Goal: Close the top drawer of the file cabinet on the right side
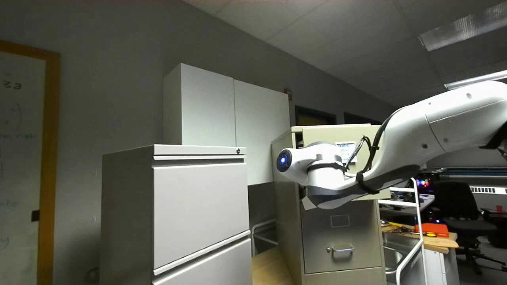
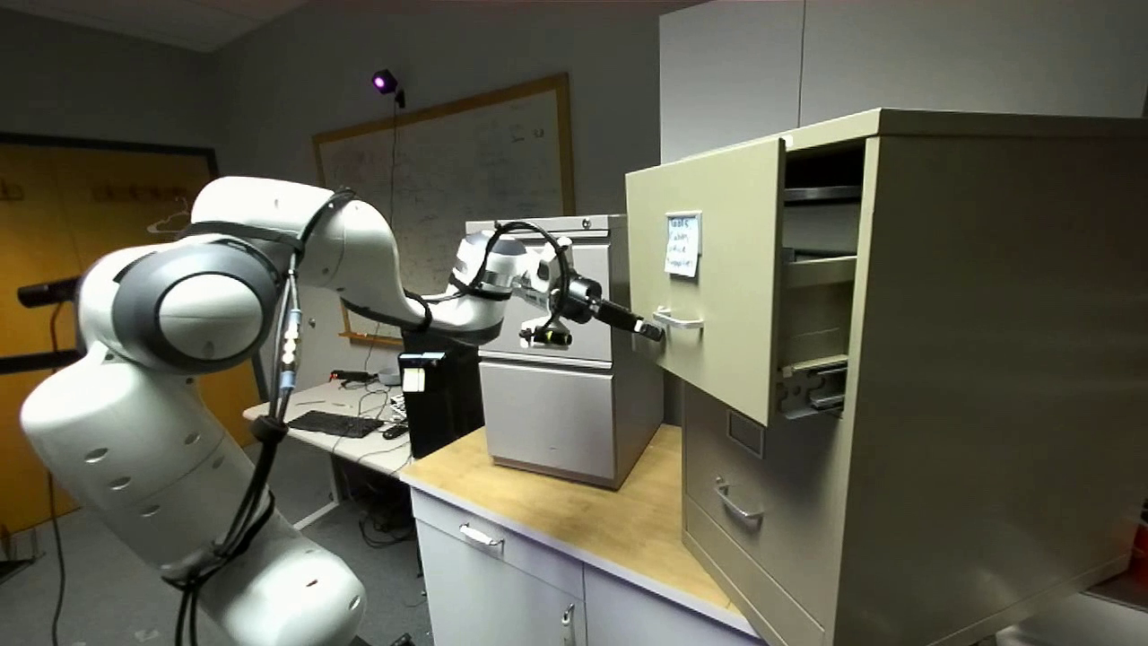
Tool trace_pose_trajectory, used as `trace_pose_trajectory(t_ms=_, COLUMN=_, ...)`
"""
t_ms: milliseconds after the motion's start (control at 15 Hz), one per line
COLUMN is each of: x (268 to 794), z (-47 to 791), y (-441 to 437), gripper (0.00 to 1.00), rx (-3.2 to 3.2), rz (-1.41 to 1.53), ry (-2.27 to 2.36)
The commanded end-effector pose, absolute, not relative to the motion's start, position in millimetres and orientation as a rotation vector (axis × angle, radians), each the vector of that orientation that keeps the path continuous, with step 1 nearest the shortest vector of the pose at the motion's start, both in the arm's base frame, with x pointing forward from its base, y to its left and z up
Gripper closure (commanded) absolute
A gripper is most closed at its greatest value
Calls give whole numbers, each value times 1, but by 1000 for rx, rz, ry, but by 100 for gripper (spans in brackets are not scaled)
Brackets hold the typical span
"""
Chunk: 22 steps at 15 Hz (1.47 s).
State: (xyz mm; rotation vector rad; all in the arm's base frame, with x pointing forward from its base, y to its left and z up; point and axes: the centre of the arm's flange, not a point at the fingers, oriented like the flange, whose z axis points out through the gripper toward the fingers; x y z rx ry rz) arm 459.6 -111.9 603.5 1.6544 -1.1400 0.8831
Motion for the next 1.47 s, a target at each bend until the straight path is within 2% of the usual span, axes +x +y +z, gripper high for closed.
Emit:
trace_pose_trajectory(t_ms=0, x=512, z=598, y=-163, gripper=100, rx=1705, rz=869, ry=-1194)
trace_pose_trajectory(t_ms=533, x=545, z=607, y=-201, gripper=100, rx=1685, rz=879, ry=-1289)
trace_pose_trajectory(t_ms=1400, x=563, z=615, y=-244, gripper=100, rx=1754, rz=794, ry=-1434)
